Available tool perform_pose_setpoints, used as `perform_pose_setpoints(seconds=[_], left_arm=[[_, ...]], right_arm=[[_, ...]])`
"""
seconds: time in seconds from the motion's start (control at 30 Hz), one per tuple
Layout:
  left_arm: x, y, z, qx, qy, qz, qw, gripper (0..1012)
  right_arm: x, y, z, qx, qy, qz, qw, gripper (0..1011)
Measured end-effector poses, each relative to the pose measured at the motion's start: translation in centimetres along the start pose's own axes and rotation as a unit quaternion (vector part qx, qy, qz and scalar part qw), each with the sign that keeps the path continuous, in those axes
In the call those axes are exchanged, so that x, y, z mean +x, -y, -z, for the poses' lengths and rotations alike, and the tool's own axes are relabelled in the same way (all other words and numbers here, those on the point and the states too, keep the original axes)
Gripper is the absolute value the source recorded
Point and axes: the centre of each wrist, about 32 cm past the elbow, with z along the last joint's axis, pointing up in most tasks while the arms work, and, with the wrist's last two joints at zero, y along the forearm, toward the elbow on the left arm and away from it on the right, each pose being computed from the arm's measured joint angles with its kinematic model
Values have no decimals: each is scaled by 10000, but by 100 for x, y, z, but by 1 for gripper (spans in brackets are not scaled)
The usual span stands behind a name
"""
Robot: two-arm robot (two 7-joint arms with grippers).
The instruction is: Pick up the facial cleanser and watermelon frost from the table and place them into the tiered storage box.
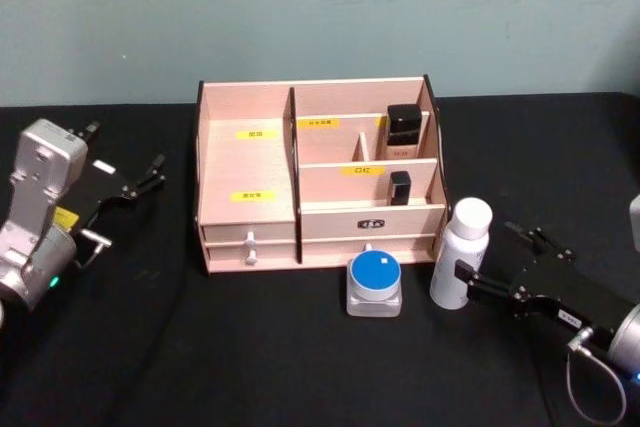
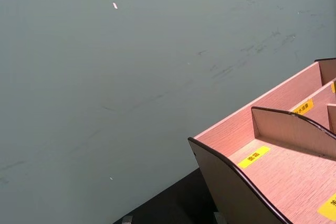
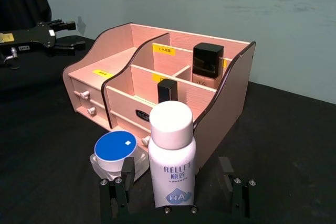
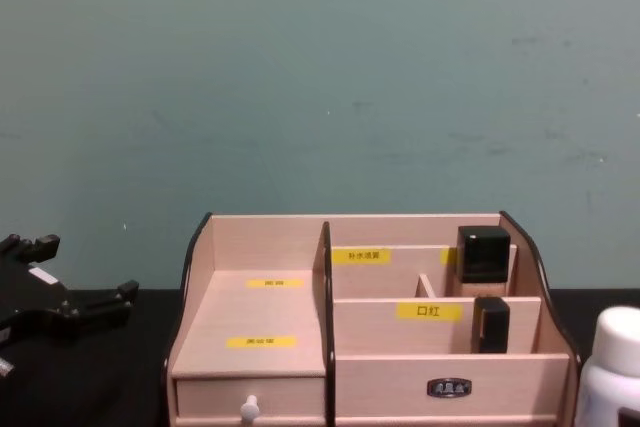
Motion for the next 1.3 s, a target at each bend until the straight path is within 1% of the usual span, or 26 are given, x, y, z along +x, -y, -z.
perform_pose_setpoints(seconds=[0.4,0.7,1.3], left_arm=[[0,0,0,0,0,0,10000,1001],[0,0,0,0,0,0,10000,1001],[0,0,0,0,0,0,10000,1001]], right_arm=[[15,-167,16,82,41,-14,10000,1002],[13,-276,18,72,109,-46,9999,1002],[16,-372,35,69,82,-62,9999,1002]])
